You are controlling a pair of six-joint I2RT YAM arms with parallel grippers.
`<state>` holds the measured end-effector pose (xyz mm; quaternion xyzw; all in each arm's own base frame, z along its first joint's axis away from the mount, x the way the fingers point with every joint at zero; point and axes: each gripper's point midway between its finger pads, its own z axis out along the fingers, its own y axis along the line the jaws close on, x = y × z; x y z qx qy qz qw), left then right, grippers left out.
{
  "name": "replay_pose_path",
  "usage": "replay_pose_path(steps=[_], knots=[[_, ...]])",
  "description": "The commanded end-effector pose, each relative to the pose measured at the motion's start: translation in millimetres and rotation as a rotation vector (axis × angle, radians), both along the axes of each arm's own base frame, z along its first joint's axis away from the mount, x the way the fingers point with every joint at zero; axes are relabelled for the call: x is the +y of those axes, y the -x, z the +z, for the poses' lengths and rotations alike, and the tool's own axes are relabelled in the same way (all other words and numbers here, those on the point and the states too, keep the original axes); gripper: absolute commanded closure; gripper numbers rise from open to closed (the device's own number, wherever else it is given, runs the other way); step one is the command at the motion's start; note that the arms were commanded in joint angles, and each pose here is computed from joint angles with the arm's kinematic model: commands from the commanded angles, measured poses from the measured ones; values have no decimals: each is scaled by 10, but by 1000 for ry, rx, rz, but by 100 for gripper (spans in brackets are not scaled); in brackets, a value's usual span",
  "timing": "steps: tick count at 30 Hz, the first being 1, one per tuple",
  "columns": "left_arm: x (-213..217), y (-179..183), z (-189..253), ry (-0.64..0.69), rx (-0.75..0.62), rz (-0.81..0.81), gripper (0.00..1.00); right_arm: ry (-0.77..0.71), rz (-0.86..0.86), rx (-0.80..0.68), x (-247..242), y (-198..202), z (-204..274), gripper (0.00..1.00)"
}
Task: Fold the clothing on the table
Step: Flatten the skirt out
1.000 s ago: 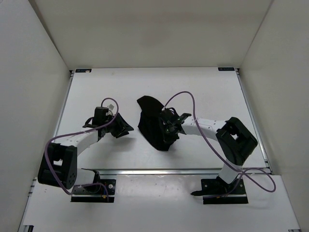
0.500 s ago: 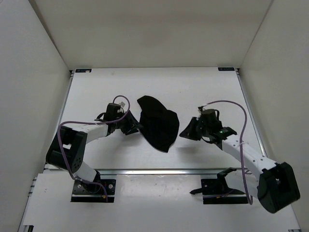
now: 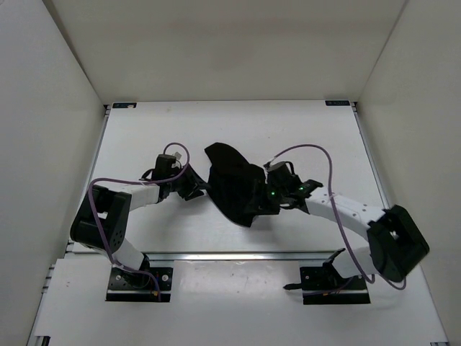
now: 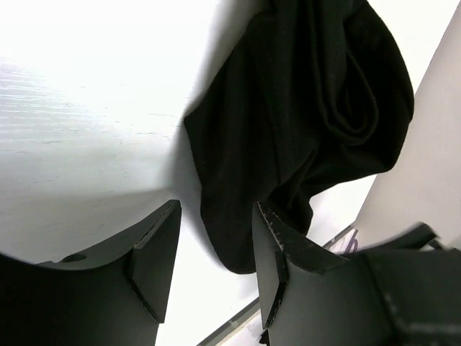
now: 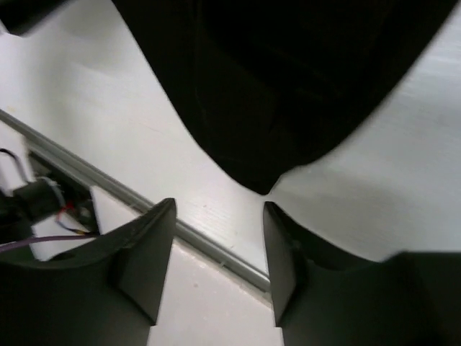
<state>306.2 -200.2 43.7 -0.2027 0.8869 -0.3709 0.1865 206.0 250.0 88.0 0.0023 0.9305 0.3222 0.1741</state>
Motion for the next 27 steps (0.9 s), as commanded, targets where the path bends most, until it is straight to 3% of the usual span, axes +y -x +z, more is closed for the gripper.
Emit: replay_pose_path(steps=[1,7,10,14,19,23,27], knots=[[8,-74,202,24,-63,10,45,107,20,11,109,-86,-200,49],[64,-59,168,28,-52,21,44,331,72,97,209,-53,-614,52],[100,-48,167,29,-52,26,44,368,86,95,244,-91,-608,100],[158,-82,165,17,-53,24,44,265,47,35,153,-72,-304,100],[94,-73,130,7,-51,1,43,-105,-195,76,-484,-35,-6,100],[-51,-60,126,18,-48,-26,43,-173,-285,108,-844,67,-139,100],[-308,-25,130,21,-62,-92,44,-179,-290,132,-887,114,-236,100]])
